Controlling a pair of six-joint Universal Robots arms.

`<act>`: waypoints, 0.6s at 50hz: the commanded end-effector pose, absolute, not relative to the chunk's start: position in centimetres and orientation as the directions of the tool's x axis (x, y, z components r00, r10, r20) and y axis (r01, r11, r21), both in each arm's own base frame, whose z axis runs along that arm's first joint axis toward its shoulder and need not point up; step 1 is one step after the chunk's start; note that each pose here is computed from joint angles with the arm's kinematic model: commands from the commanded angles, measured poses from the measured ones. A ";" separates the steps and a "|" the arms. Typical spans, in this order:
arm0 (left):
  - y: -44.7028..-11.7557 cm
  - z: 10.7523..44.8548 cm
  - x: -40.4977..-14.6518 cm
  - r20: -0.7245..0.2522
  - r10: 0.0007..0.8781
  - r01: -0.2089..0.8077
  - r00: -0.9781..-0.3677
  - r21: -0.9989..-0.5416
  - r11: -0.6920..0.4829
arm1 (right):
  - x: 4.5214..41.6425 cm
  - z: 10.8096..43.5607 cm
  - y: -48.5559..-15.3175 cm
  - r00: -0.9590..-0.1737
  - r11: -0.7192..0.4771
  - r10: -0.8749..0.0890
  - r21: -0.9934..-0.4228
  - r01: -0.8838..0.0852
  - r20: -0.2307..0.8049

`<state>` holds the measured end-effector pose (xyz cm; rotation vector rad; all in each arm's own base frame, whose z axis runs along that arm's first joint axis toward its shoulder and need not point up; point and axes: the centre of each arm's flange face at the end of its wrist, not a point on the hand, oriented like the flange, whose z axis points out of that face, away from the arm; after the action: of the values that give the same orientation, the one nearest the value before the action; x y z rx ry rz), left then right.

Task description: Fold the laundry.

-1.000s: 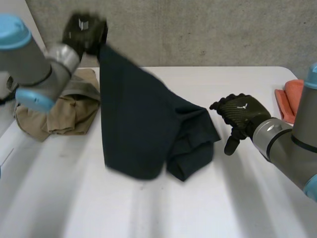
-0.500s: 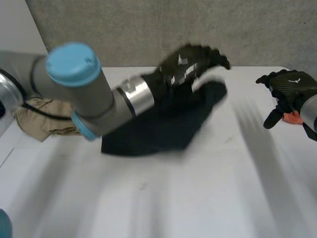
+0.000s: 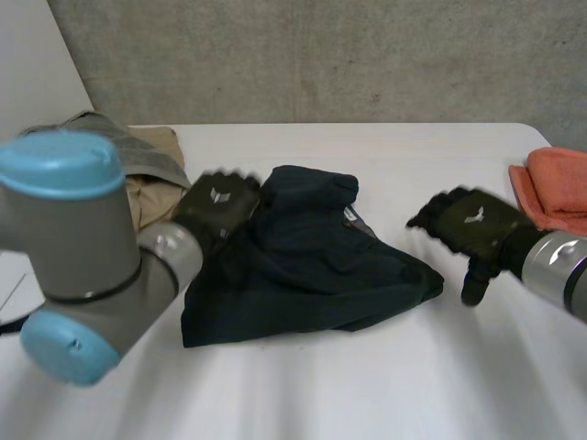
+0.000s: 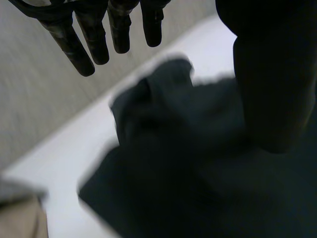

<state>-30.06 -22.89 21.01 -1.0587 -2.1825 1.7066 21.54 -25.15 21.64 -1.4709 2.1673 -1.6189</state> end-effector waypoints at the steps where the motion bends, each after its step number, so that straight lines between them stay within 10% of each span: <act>1: -20.5 17.1 -28.3 -0.270 0.674 0.530 -0.687 -0.821 0.211 | 22.8 17.9 -25.3 -0.562 0.033 -0.720 -0.789 -0.613 0.406; 16: -23.6 14.5 -29.3 -0.430 0.636 0.611 -0.641 -0.787 0.085 | 24.5 14.4 -27.3 -0.664 0.063 -0.612 -0.811 -0.582 0.429; 25: -21.7 32.3 -28.4 -0.441 0.448 0.368 -0.777 -0.897 -0.244 | 23.7 26.3 -26.9 -0.733 -0.125 -0.461 -0.854 -0.504 0.500; 30: -18.5 42.9 -26.7 -0.399 0.370 0.189 -0.839 -0.851 -0.490 | 22.9 35.0 -25.4 -0.782 -0.227 -0.372 -0.866 -0.445 0.500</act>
<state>-28.78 -22.17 31.47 -1.0541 -1.9102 2.1883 23.81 -27.19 25.70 -1.1640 2.1145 -2.0625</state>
